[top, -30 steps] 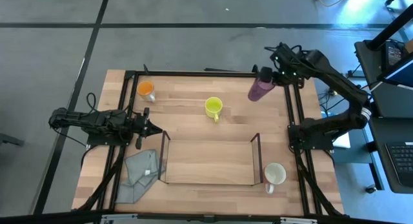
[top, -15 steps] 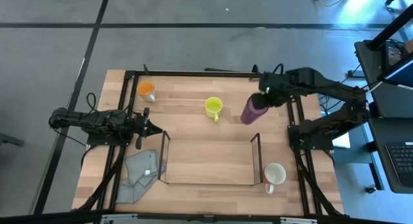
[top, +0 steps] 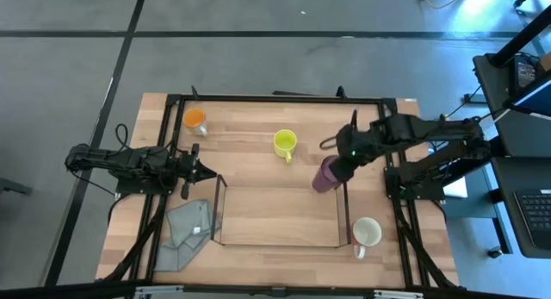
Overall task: Stack small to large cups/mugs on shelf
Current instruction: Put the violet cup on the shelf
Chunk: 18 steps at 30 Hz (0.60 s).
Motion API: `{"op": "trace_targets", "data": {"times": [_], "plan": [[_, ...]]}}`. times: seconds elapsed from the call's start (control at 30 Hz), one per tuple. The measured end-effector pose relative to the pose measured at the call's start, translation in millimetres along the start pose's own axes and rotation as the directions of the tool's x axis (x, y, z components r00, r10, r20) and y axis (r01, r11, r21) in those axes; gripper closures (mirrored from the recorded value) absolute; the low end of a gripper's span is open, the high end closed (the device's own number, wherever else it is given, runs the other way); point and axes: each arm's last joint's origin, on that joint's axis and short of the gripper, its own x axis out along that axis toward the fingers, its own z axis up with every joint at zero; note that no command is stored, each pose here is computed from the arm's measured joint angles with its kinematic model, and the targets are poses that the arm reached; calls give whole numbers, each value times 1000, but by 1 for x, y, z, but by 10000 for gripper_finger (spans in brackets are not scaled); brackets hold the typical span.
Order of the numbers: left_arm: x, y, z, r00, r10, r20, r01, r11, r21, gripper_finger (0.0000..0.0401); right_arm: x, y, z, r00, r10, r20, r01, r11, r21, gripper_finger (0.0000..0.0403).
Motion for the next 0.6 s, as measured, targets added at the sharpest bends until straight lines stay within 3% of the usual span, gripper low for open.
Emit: {"op": "trace_targets", "data": {"times": [0.23,0.6], "plan": [[0,0,0,1000,0,0,0,1000,0,376,21,44,-20,998,55,-29,-60,980,-192,391],[0,0,0,1000,0,0,0,1000,0,376,55,73,-41,995,-58,-84,27,944,-328,391]]}}
